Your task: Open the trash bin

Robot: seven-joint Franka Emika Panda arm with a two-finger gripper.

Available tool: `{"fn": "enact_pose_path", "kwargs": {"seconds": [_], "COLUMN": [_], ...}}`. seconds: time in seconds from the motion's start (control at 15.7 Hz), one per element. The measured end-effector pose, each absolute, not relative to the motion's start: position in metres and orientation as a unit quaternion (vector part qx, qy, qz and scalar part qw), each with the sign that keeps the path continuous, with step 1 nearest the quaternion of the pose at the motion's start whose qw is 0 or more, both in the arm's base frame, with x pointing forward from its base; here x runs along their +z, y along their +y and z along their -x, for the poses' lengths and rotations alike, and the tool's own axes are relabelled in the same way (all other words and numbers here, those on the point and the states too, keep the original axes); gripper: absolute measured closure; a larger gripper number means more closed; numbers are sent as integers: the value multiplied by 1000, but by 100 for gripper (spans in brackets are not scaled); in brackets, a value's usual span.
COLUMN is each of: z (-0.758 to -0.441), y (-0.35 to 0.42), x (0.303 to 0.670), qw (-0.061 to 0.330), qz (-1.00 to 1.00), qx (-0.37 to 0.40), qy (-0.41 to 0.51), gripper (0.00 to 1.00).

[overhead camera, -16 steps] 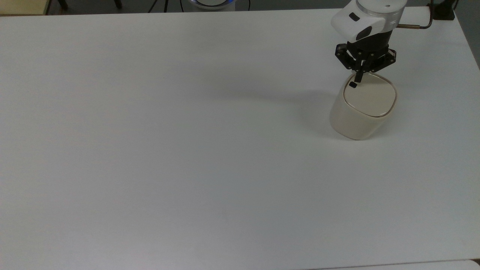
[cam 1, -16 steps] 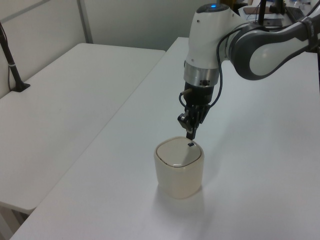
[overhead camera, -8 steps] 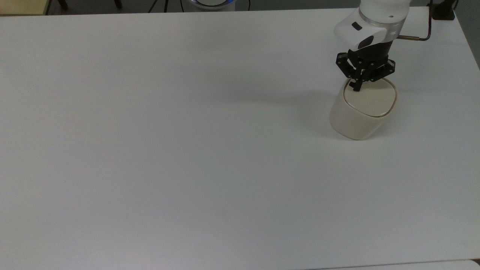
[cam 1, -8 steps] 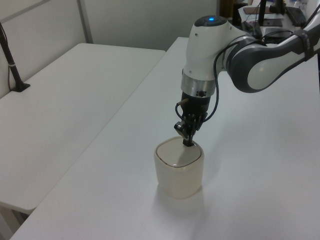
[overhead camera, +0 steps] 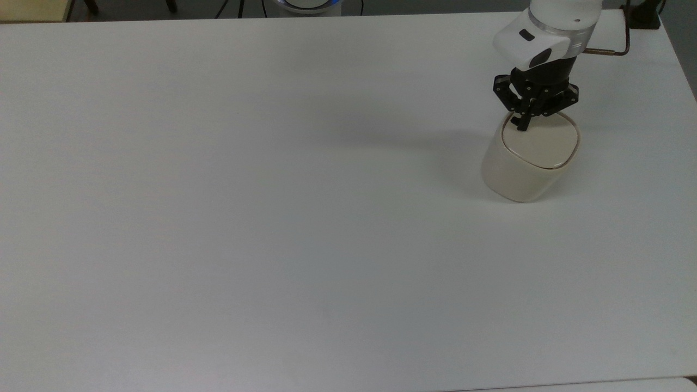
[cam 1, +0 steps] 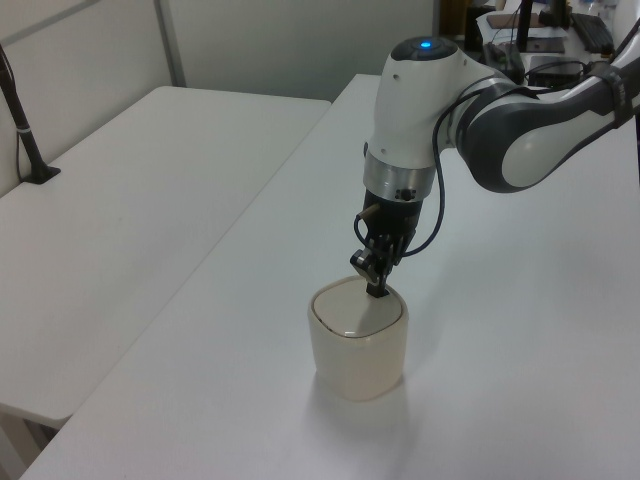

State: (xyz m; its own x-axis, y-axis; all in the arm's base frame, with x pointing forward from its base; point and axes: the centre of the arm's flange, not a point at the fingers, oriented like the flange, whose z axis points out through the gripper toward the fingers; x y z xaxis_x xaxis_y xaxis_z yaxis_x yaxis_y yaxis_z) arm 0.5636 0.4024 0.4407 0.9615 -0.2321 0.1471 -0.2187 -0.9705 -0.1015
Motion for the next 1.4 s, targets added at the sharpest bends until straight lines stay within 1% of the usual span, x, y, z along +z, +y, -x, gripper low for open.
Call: {"fn": "enact_pose_path", "kwargs": {"seconds": [0.51, 0.7, 0.83, 1.15, 1.4], "z": [-562, -565, -567, -569, -561], "y": [405, 402, 393, 341, 306], "x": [439, 450, 468, 550, 590], "qw": [36, 42, 45, 55, 51], "qz": [989, 988, 986, 978, 975], "qx": [-84, -91, -96, -111, -114], "qy": [114, 120, 129, 167, 186], "gripper": [99, 99, 99, 99, 99]}}
